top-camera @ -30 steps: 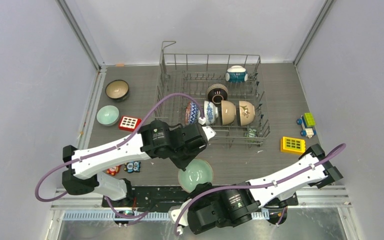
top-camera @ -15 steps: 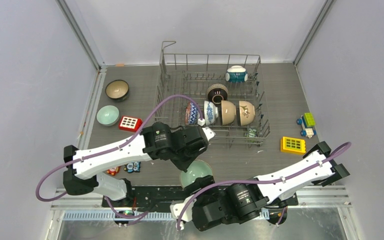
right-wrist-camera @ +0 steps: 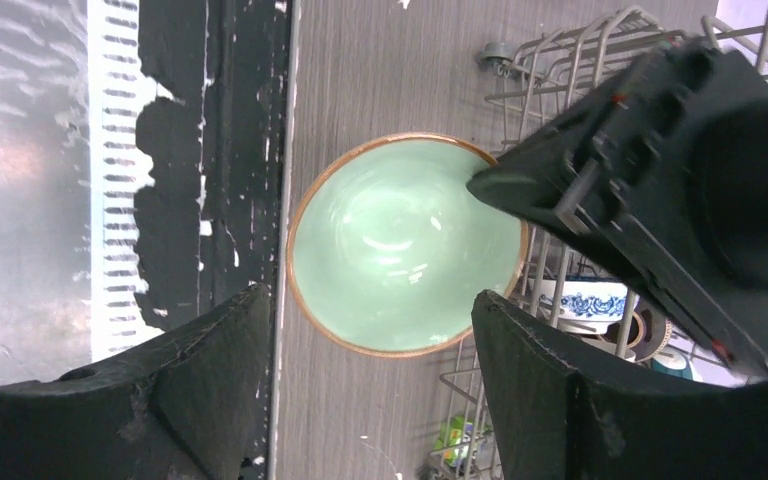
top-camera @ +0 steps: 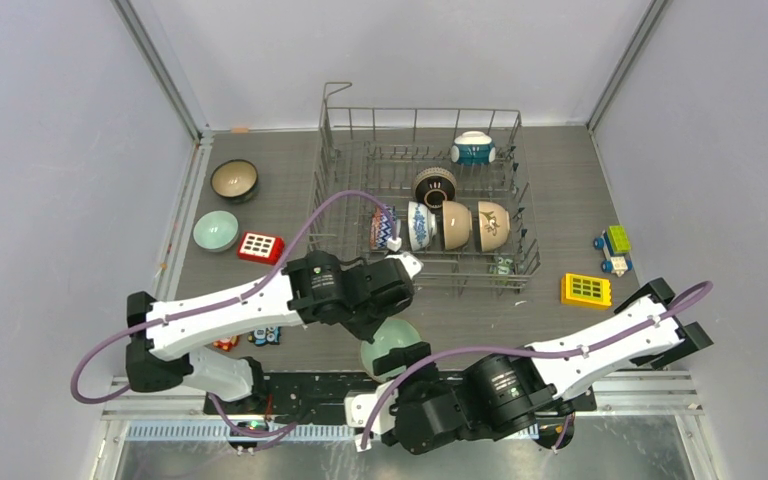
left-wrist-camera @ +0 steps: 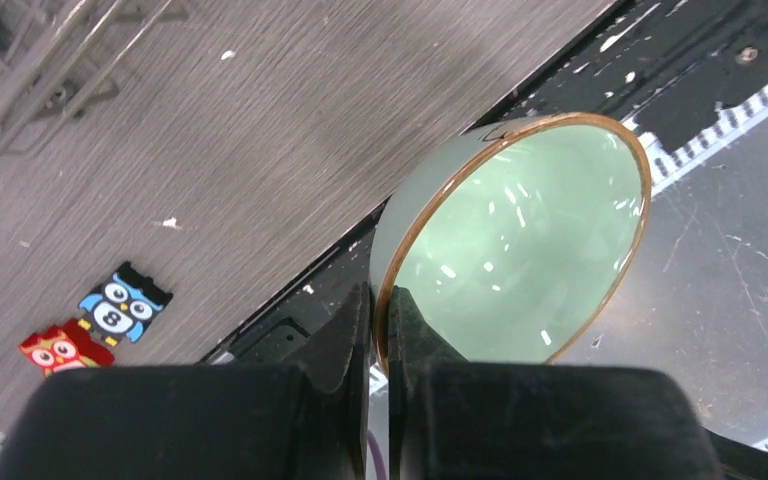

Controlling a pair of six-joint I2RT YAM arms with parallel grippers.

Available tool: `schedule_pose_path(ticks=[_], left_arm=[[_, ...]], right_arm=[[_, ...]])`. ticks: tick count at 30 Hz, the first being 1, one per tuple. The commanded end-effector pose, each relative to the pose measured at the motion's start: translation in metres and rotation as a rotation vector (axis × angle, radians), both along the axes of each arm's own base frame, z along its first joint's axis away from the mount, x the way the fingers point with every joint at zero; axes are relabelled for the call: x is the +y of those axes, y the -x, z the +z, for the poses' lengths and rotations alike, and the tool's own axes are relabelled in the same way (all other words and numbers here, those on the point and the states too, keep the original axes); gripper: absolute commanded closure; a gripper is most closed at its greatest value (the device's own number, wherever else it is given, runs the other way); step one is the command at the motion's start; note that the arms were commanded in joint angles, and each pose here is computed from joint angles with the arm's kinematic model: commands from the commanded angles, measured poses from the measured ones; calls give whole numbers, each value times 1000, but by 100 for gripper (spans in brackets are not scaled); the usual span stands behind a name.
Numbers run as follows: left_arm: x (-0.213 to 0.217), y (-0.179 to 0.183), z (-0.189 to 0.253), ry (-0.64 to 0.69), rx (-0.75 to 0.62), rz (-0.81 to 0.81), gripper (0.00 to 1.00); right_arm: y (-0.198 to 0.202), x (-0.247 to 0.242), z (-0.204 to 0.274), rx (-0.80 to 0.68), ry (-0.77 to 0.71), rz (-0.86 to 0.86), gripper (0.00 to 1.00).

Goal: Unload the bowls from the dish rack
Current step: Place the bowl at the center of the board.

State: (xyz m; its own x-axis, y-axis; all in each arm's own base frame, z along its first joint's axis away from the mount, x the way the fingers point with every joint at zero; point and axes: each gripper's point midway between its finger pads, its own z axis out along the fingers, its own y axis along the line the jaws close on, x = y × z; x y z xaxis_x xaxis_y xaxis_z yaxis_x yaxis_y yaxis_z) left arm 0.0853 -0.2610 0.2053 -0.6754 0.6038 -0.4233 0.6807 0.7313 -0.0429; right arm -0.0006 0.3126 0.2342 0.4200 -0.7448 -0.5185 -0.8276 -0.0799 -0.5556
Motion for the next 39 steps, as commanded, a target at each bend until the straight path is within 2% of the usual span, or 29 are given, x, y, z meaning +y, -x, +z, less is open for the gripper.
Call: schedule_pose_path(ticks=[1, 12, 18, 24, 32, 39], left_arm=[[17, -18, 17, 116, -74, 156, 100], [100, -49, 24, 265, -224, 536, 100], [126, -59, 31, 268, -301, 641, 100], [148, -78, 46, 233, -415, 718, 100], [184, -100, 65, 184, -496, 830, 100], [216, -119, 49, 147, -435, 987, 100]], right_arm=[[0, 9, 39, 86, -217, -62, 22], [-8, 33, 83, 256, -580, -174, 20], [-54, 40, 119, 428, -791, -296, 20], [-106, 12, 161, 424, -996, -430, 20], [-132, -37, 170, 388, -1087, -547, 19], [-135, -57, 164, 391, -1127, -578, 19]])
